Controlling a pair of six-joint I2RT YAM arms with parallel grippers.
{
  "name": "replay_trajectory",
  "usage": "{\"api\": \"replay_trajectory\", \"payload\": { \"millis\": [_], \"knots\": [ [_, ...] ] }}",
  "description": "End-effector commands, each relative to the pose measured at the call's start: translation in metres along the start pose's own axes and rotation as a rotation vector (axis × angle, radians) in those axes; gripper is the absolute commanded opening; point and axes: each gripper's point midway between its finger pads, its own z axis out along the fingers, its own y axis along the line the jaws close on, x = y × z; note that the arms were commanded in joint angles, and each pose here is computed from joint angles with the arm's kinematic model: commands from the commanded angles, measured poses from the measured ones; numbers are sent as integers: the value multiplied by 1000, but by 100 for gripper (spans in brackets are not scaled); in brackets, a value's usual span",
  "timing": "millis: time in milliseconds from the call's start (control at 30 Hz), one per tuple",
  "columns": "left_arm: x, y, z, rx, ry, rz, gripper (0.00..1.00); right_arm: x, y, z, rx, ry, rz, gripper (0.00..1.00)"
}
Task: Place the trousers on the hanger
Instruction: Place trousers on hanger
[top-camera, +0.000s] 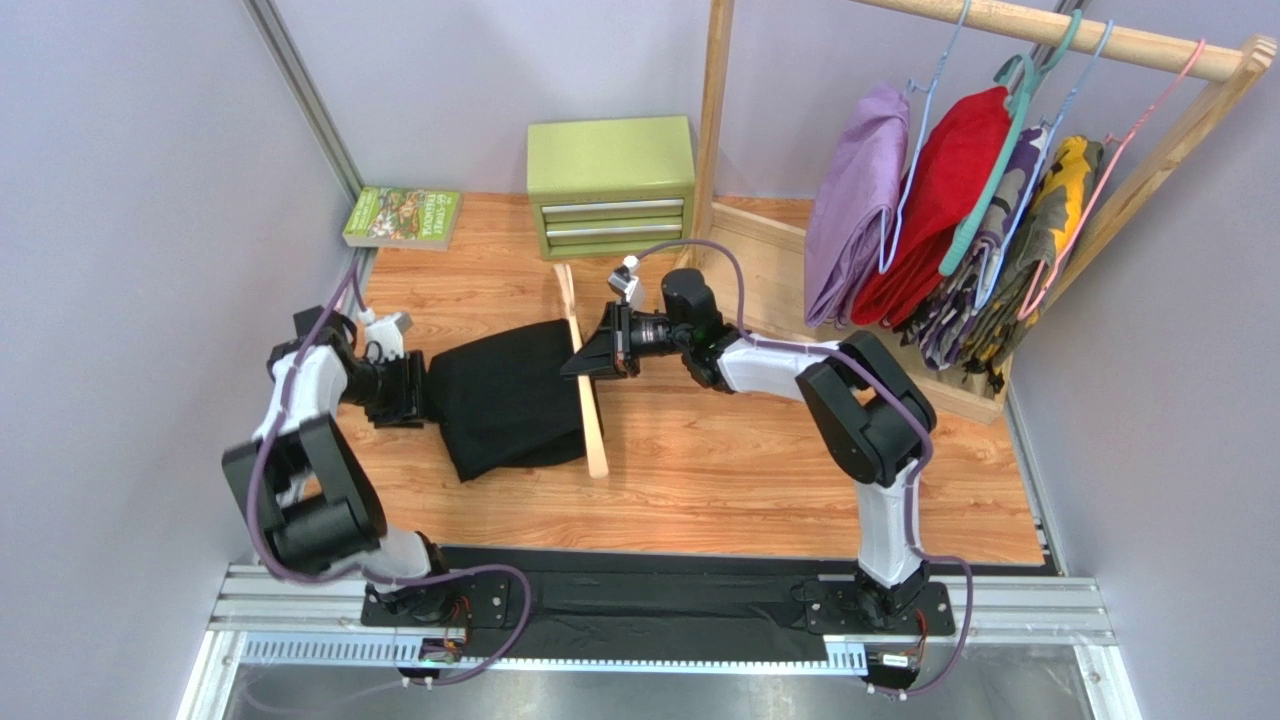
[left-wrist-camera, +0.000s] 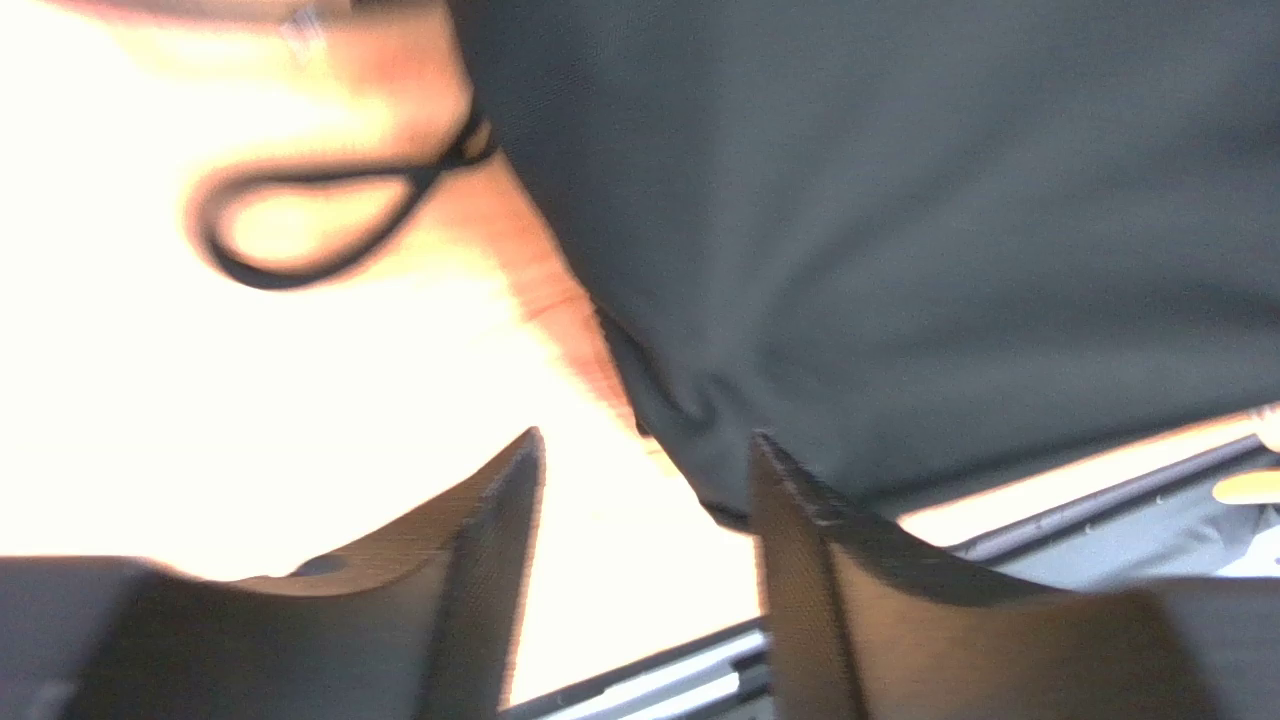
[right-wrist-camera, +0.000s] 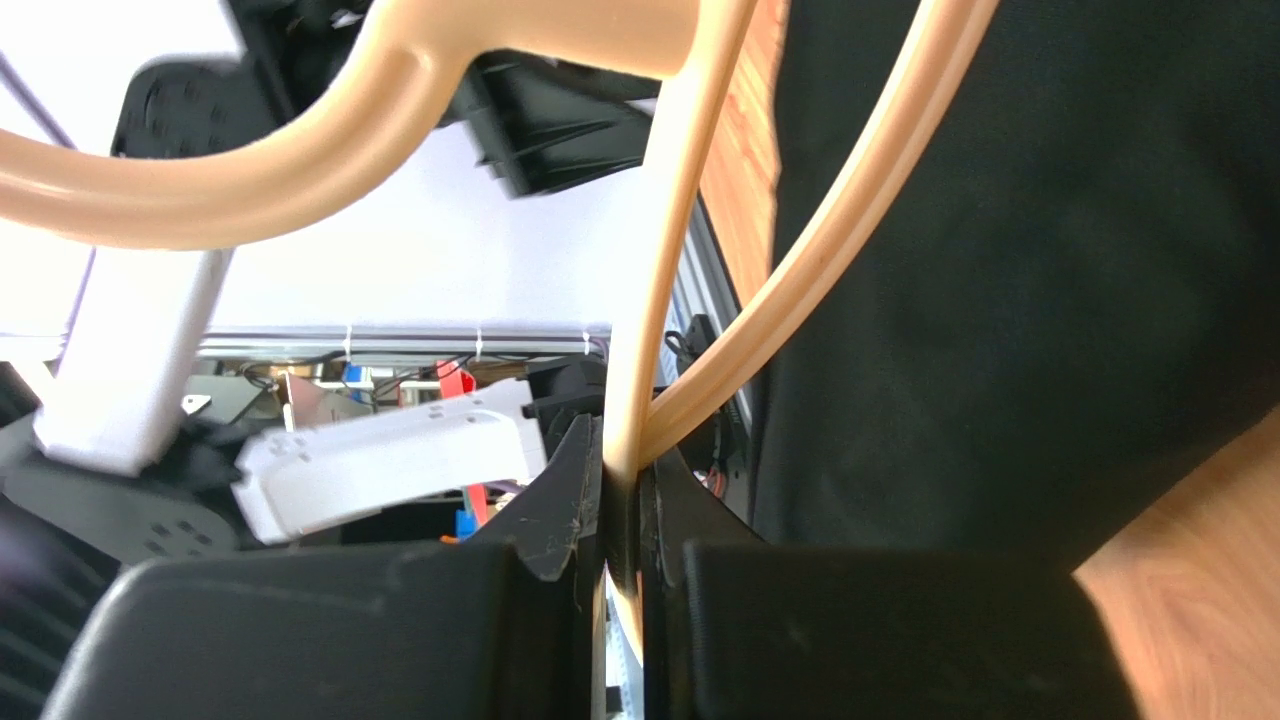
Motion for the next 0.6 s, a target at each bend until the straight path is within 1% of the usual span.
{"api": "replay_trajectory", "payload": {
  "millis": [0,33,67,100,133,167,200,233,267,300,400,433,500,533,567],
  "knots": [
    [-36,-48,-50,81,-272,185,77,-9,76,-24,-94,-29,-213,0],
    [-38,-56,-58,93,-298,203,82,-8,82,-27,-96,-29,-225,0],
    [-43,-67,-68,119,-335,229,95,-4,90,-34,-77,-21,-235,0],
    [-45,-76,-79,121,-372,250,100,-5,101,-38,-70,-20,-248,0],
    [-49,-84,-89,128,-401,256,100,-5,102,-42,-42,-18,-250,0],
    [-51,-91,-95,147,-421,262,100,-2,93,-51,50,-20,-188,0],
    [-52,-100,-104,152,-454,283,100,1,106,-62,57,-31,-273,0],
    [-55,-107,-112,163,-478,301,100,5,112,-68,71,-38,-302,0],
    [-55,-116,-118,190,-497,304,100,11,109,-75,109,-33,-296,0],
    [-56,-123,-125,194,-527,326,100,16,122,-83,96,-42,-344,0],
    [-59,-140,-143,220,-585,359,100,26,123,-94,120,-49,-326,0],
    [-61,-145,-149,227,-600,373,100,29,135,-102,114,-70,-351,0],
    [-63,-150,-157,225,-620,378,100,30,140,-113,147,-118,-357,0],
    [-64,-153,-162,224,-631,385,100,34,157,-123,137,-150,-376,0],
    [-65,-154,-164,223,-637,388,100,32,158,-131,198,-187,-343,0]
  ]
}}
